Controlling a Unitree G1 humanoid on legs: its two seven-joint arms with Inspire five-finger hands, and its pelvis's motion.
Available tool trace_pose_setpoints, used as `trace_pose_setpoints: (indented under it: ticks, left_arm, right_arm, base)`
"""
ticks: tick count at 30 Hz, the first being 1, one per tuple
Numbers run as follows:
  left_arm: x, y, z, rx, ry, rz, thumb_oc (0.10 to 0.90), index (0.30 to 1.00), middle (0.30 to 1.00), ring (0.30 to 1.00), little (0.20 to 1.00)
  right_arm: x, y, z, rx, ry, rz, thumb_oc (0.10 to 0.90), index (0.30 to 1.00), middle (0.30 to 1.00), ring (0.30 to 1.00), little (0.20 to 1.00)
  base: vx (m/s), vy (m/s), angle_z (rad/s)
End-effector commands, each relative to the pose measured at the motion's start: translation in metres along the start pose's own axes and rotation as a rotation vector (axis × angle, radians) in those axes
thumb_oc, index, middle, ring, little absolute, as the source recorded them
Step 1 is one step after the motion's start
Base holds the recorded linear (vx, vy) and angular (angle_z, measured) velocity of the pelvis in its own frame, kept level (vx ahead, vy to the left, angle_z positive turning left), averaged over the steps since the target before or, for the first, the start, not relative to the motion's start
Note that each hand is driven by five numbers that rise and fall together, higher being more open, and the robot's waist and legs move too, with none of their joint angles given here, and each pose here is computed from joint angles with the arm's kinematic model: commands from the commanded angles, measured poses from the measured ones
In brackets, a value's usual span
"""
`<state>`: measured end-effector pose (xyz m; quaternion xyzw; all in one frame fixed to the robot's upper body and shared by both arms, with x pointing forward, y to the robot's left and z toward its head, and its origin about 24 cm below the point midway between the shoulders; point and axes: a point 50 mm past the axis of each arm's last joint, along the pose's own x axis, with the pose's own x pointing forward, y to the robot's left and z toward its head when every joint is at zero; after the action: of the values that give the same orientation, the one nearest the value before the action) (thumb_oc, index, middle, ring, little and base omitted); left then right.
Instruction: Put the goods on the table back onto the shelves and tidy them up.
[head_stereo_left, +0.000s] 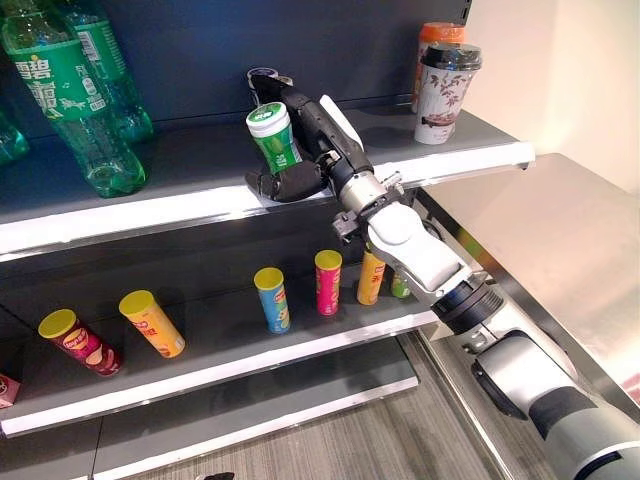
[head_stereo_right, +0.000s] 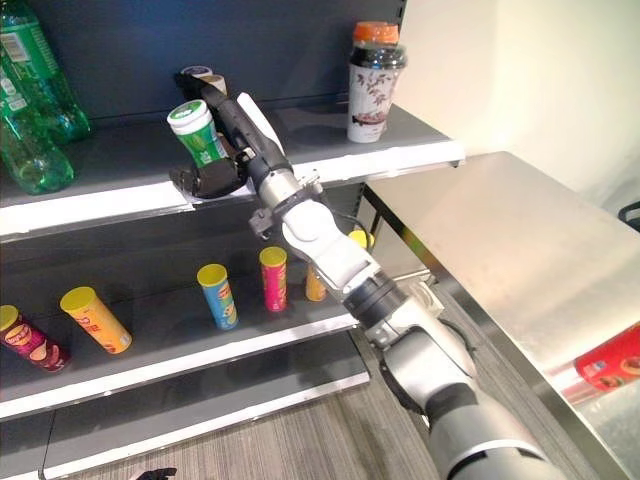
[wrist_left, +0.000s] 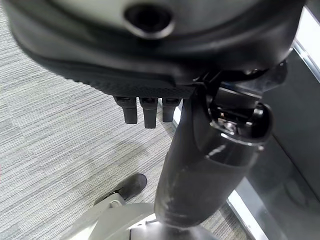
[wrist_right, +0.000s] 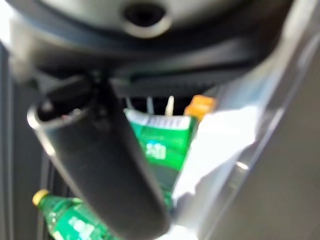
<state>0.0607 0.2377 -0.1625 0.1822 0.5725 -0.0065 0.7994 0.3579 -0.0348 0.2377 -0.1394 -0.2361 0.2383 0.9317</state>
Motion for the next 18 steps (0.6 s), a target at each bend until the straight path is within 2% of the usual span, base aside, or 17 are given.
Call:
trace_pose_setpoints:
  ticks: [1, 18]
  left_arm:
    - [0.001, 0.011, -0.001, 0.073, 0.022, 0.006, 0.8, 0.9, 0.9, 0.9, 0.9]
    - [0.001, 0.008, -0.005, 0.069, 0.035, 0.004, 0.8, 0.9, 0.9, 0.9, 0.9]
  right_arm:
    - [0.007, -0.046, 0.028, -0.017, -0.105, -0.168, 0.8, 0.9, 0.9, 0.9, 0.9]
    - [0.006, -0.064, 0.037, -0.039, -0.13, -0.222, 0.8, 0.9, 0.9, 0.9, 0.9]
  base:
    - [0.0, 0.0, 0.0]
    - [0.0, 0.0, 0.0]
